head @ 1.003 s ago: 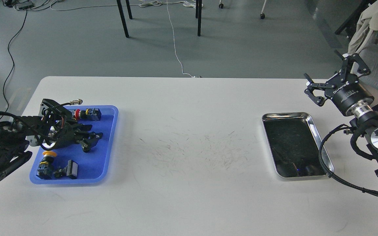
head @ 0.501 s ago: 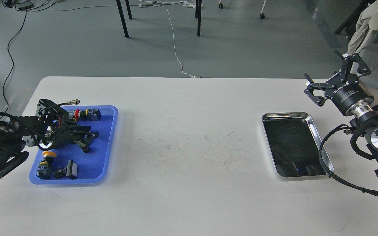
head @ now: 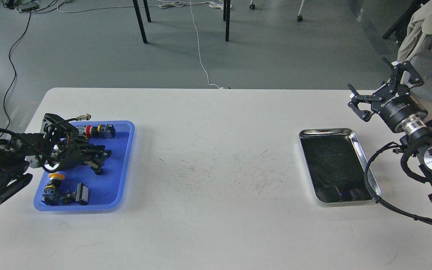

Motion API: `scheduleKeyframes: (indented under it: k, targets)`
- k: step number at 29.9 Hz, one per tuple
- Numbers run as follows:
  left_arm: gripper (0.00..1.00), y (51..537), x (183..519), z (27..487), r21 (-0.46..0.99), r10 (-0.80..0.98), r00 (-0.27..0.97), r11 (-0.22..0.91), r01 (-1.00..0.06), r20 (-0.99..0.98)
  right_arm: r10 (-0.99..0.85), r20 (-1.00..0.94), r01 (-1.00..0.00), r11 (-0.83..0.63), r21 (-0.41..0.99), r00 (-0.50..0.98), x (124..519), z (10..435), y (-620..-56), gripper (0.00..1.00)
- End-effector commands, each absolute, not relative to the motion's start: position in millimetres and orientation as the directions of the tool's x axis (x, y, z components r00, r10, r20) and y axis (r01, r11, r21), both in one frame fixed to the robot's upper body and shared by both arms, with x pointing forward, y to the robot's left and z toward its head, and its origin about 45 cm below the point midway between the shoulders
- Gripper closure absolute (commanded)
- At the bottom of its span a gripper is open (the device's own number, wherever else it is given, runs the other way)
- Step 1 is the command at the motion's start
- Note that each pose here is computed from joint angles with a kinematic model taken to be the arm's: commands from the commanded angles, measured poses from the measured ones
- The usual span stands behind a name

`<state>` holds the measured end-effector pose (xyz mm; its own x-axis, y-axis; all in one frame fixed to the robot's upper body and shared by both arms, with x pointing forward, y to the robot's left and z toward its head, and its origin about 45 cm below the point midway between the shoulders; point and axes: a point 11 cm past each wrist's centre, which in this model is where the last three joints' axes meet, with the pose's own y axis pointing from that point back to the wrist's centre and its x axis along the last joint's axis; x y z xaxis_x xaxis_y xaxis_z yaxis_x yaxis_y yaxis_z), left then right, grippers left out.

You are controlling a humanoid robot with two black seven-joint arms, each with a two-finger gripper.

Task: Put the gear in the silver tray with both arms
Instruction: 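Carry the black gear with the left gripper toward the table center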

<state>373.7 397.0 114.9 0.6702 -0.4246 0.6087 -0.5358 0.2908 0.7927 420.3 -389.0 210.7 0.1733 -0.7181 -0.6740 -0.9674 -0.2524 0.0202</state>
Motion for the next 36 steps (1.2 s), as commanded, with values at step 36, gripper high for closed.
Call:
scheduleKeyframes:
  k: [36]
  targets:
    - [0.9, 28.8, 343.3, 110.5, 0.533, -0.291, 0.52, 0.741, -0.409, 0.803, -0.755, -0.65, -0.982, -0.172, 0.075, 0.083, 415.5, 201.2, -423.4, 0.01]
